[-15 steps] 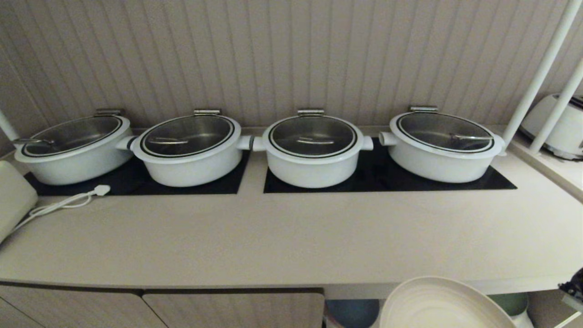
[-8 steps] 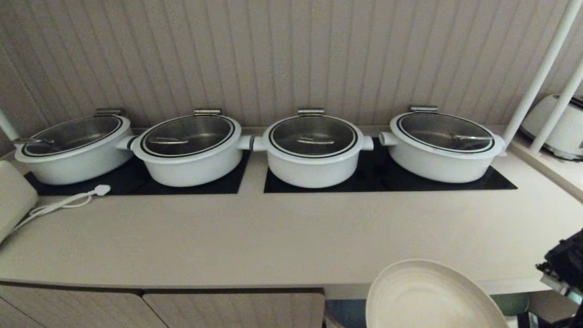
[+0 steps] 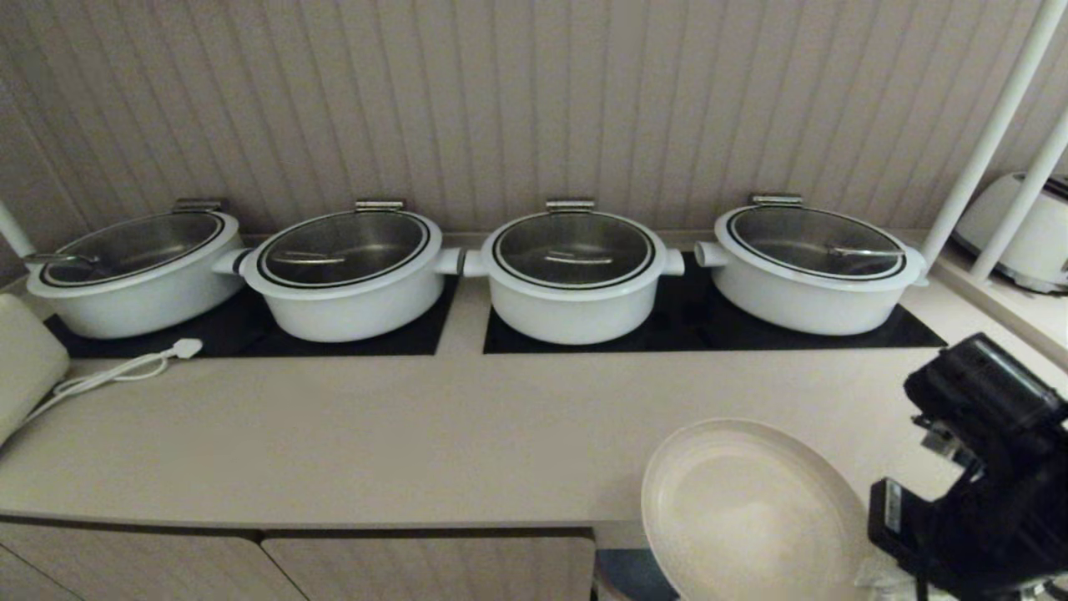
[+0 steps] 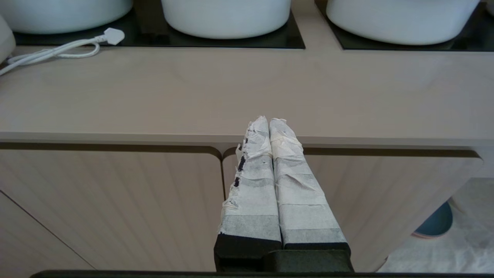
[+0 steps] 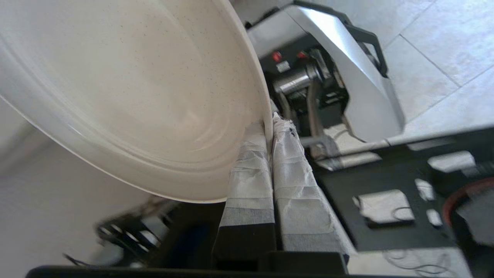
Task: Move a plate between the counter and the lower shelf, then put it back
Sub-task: Put the plate
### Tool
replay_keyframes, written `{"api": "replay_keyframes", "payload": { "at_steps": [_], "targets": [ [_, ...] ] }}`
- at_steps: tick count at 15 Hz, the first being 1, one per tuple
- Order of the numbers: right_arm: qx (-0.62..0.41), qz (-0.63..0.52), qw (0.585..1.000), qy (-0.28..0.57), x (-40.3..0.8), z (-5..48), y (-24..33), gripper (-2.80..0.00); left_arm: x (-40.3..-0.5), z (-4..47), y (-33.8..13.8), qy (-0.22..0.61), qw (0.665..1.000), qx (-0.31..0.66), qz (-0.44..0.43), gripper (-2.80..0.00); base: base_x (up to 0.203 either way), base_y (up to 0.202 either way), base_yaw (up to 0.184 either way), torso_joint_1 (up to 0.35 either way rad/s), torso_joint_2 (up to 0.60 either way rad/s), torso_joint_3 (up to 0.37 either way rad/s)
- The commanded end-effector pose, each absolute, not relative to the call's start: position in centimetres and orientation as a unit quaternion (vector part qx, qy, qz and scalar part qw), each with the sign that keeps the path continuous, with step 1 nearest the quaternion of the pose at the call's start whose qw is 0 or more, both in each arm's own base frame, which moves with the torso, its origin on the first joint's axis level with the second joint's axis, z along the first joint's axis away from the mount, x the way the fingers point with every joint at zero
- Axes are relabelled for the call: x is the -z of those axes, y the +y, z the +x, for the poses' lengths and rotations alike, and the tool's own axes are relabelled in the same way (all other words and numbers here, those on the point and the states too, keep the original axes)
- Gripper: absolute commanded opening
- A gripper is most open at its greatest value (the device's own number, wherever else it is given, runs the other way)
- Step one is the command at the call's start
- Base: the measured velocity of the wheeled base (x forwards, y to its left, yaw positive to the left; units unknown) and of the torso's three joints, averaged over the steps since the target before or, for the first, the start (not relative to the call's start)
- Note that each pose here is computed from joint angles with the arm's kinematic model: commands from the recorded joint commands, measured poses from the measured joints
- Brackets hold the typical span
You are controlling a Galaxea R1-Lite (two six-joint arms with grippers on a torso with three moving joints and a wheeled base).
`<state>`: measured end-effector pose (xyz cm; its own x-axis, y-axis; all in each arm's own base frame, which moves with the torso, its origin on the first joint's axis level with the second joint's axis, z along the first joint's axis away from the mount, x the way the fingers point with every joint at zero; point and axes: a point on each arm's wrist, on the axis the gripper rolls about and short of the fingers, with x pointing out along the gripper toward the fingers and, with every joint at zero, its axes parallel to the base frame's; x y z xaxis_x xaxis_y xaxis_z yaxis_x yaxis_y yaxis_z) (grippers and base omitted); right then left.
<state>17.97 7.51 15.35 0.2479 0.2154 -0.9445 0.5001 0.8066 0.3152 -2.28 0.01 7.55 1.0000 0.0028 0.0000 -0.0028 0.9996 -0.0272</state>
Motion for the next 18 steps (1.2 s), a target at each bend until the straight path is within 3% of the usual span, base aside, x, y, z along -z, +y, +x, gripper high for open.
{"api": "replay_keyframes", "payload": {
  "at_steps": [1,9,18],
  "targets": [
    [0.12,0.301,0.72,0.613,-14.6,20.7,7.8,-2.8,-7.5,-2.3,0.0,0.0,1.0,-0.002,-0.014,-2.8,0.0,0.0,0.0,0.0,0.0,0.0],
    [0.127,0.316,0.714,0.611,-13.0,28.8,9.0,-2.8,-7.5,-2.3,0.0,0.0,1.0,-0.002,-0.014,-2.8,0.0,0.0,0.0,0.0,0.0,0.0],
    [0.112,0.327,0.707,0.617,-11.9,31.9,10.1,-2.8,-7.5,-2.3,0.0,0.0,1.0,-0.002,-0.014,-2.8,0.0,0.0,0.0,0.0,0.0,0.0]
  ]
}}
